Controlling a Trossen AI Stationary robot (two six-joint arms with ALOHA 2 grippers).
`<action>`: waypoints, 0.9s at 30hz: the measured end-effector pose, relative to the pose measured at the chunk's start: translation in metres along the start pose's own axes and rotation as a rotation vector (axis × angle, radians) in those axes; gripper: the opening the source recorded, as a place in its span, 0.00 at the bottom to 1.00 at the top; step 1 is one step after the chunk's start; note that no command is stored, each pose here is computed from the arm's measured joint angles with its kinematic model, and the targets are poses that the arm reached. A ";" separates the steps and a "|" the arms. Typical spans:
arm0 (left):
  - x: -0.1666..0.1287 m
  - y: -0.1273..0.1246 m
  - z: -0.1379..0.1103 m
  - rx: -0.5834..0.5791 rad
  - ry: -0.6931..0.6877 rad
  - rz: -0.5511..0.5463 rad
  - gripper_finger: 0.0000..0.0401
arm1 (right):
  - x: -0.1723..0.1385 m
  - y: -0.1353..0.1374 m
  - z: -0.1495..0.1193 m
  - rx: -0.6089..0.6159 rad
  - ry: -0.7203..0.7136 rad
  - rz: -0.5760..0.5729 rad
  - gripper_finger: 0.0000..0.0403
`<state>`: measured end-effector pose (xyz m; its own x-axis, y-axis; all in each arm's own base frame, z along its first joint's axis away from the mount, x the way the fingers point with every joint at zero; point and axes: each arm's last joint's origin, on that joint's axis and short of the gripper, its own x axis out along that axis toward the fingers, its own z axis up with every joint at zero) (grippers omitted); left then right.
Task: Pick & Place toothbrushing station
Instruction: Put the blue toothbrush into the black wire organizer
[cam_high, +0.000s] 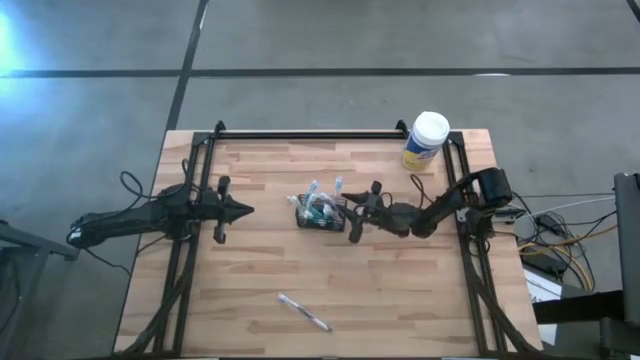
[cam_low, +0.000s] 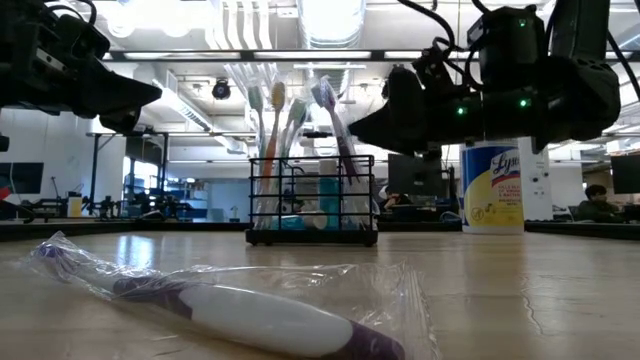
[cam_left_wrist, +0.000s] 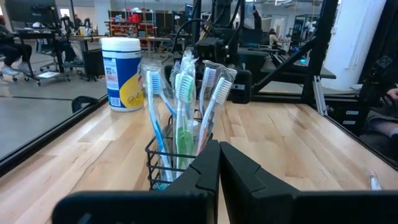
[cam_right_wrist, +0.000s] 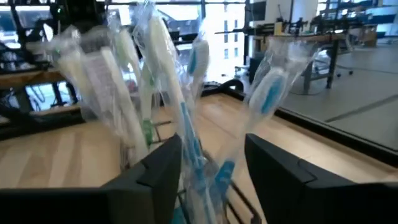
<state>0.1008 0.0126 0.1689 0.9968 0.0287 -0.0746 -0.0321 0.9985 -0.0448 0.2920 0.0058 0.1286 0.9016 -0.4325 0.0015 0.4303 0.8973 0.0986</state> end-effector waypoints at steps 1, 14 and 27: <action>0.000 0.000 0.000 0.000 0.000 0.000 0.03 | 0.000 0.000 0.001 0.004 -0.006 -0.005 0.44; 0.000 0.000 0.000 -0.012 -0.001 0.000 0.03 | -0.014 0.008 0.037 -0.053 0.010 -0.029 0.51; 0.000 0.000 0.001 -0.010 -0.009 -0.001 0.03 | 0.012 0.034 0.117 -0.176 0.312 -0.056 0.51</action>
<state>0.1008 0.0126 0.1698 0.9975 0.0287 -0.0653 -0.0323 0.9979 -0.0552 0.3121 0.0213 0.2481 0.8349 -0.4581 -0.3051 0.4559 0.8861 -0.0831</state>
